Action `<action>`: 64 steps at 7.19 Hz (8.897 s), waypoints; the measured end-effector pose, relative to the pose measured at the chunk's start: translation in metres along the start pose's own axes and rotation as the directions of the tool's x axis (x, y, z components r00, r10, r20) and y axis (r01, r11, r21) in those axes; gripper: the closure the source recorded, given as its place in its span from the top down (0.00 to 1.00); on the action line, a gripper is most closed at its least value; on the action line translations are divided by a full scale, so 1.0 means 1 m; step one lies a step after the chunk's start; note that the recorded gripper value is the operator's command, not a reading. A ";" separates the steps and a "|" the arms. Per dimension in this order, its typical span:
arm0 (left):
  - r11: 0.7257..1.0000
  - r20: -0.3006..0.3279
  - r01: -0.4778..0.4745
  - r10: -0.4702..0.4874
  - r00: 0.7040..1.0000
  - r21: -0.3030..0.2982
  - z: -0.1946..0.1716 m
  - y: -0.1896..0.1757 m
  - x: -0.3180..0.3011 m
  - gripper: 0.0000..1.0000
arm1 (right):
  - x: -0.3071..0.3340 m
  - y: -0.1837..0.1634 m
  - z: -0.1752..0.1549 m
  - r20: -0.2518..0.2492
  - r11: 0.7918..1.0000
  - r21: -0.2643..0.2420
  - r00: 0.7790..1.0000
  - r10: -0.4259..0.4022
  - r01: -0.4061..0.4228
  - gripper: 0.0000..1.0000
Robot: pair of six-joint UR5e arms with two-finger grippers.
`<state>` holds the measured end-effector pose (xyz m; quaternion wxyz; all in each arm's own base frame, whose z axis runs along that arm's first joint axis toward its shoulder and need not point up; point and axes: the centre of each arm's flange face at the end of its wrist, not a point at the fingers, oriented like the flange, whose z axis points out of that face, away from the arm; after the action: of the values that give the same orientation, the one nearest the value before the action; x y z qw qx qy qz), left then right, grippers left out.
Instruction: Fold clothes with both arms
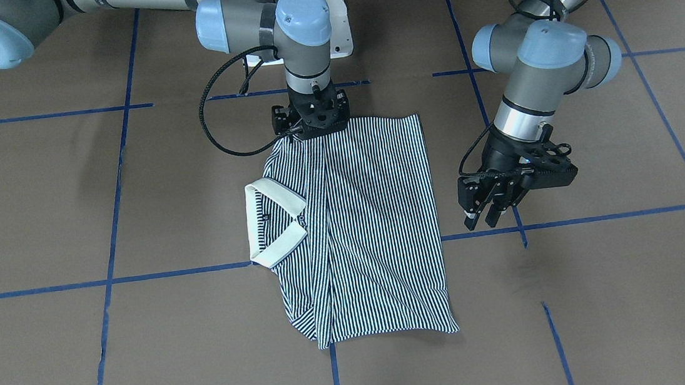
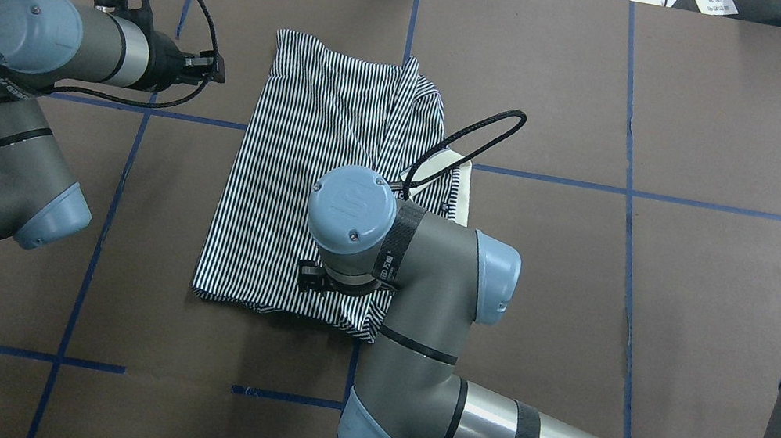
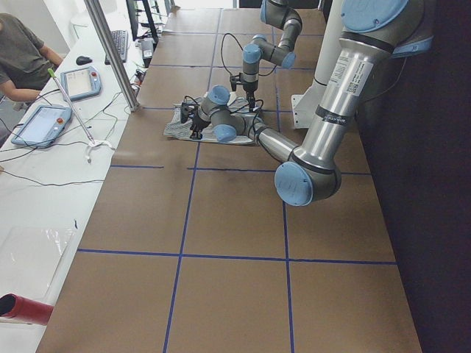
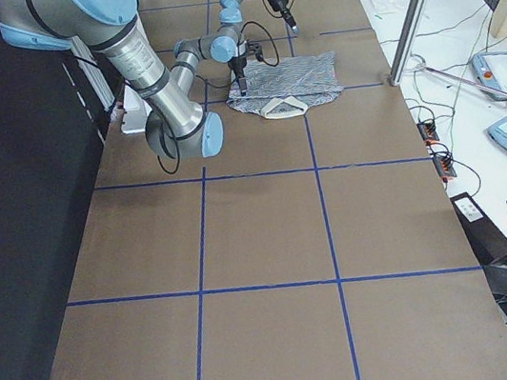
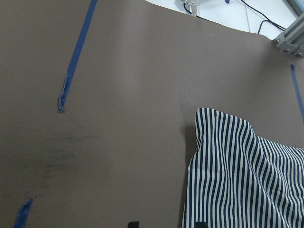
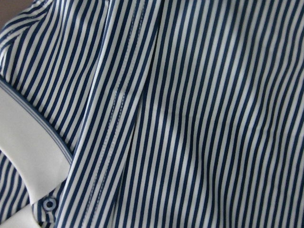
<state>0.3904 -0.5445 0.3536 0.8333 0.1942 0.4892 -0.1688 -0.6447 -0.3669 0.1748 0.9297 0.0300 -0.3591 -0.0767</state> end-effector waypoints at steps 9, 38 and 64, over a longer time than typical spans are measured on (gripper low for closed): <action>1.000 -0.004 0.012 -0.012 1.000 -0.009 -0.001 0.008 0.001 0.50 | 0.077 0.027 0.012 -0.135 0.990 -0.137 0.989 -0.063 0.044 1.00; 0.999 -0.050 0.015 -0.017 0.999 -0.042 -0.036 0.018 0.001 0.54 | 0.137 -0.242 0.017 -0.106 0.952 0.195 0.960 0.259 -0.236 1.00; 0.975 -0.109 0.146 -0.165 0.980 -0.165 -0.056 0.050 0.033 0.61 | 0.042 0.093 0.022 0.197 0.634 0.100 0.640 0.743 -0.767 0.00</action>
<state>0.3873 -0.4772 0.3079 0.7987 0.0992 0.5647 -0.1825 -0.6175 -0.2823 0.2296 0.8427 -0.0472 -0.4067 0.3496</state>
